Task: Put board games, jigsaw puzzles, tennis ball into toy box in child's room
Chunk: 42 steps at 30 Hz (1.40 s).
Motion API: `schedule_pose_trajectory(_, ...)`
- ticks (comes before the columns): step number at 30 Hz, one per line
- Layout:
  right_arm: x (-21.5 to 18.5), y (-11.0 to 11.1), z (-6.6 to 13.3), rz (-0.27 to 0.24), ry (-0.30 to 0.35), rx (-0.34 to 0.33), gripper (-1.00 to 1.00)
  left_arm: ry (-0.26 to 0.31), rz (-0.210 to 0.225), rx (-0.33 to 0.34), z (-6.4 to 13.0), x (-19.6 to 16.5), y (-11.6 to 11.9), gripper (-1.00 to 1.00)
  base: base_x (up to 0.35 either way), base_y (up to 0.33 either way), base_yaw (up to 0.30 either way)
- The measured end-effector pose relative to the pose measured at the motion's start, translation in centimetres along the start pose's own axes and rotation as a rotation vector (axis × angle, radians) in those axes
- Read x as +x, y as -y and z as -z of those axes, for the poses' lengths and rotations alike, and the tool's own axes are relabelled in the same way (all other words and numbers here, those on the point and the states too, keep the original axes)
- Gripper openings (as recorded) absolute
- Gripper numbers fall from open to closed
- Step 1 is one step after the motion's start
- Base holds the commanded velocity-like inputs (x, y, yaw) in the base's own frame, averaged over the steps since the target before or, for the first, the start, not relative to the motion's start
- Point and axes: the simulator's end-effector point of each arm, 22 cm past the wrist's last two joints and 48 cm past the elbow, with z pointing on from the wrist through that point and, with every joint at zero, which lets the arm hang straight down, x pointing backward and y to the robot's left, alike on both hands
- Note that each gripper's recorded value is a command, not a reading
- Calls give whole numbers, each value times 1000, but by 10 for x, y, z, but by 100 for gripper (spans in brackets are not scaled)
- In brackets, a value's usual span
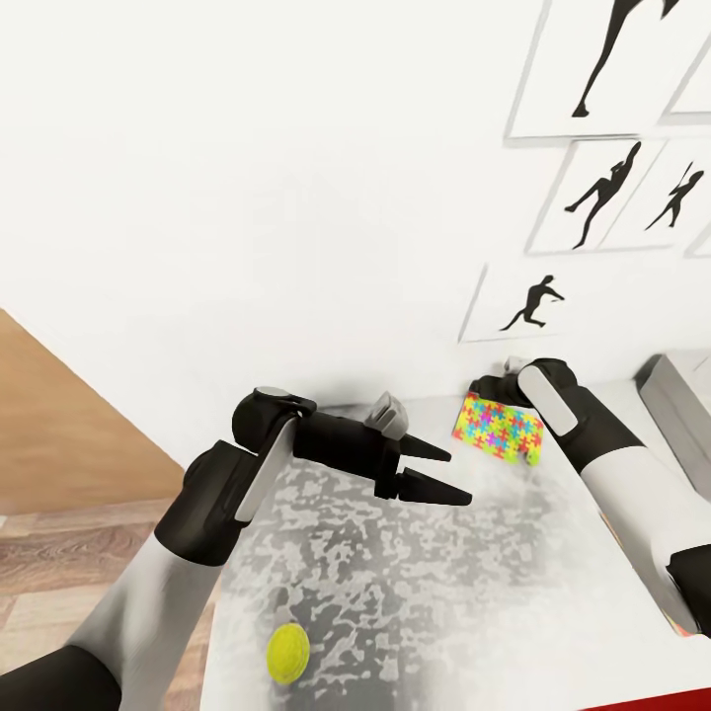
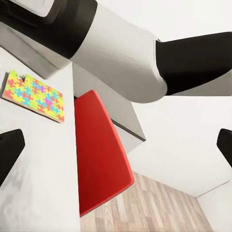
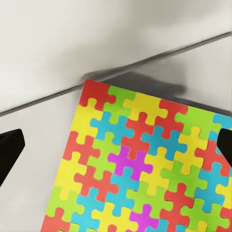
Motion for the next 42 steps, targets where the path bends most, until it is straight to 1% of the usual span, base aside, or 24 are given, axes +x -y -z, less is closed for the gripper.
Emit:
schedule_pose_trajectory(14,11,1,-13,13,-18,9,100,2,23,4,0,6,-10,100,0,0,0)
schedule_pose_trajectory(16,8,4,-15,22,0,23,100,3,26,5,0,7,-11,100,0,0,0)
schedule_pose_trajectory(17,3,8,-15,34,21,42,100,3,28,5,0,8,-12,100,0,0,0)
schedule_pose_trajectory(21,-4,16,-18,71,59,81,100,4,34,6,0,9,-15,100,0,0,0)
schedule_pose_trajectory(22,-7,17,-18,89,74,87,100,5,35,7,0,10,-15,100,0,0,0)
schedule_pose_trajectory(24,-9,15,-19,103,83,83,100,5,37,7,0,10,-16,100,0,0,0)
schedule_pose_trajectory(27,-11,7,-20,121,95,48,100,5,38,7,0,10,-16,100,0,0,0)
schedule_pose_trajectory(32,-13,3,-20,127,106,27,100,5,39,7,0,10,-17,100,0,0,0)
schedule_pose_trajectory(42,-14,0,-21,129,112,19,100,6,39,9,0,10,-16,100,0,0,0)
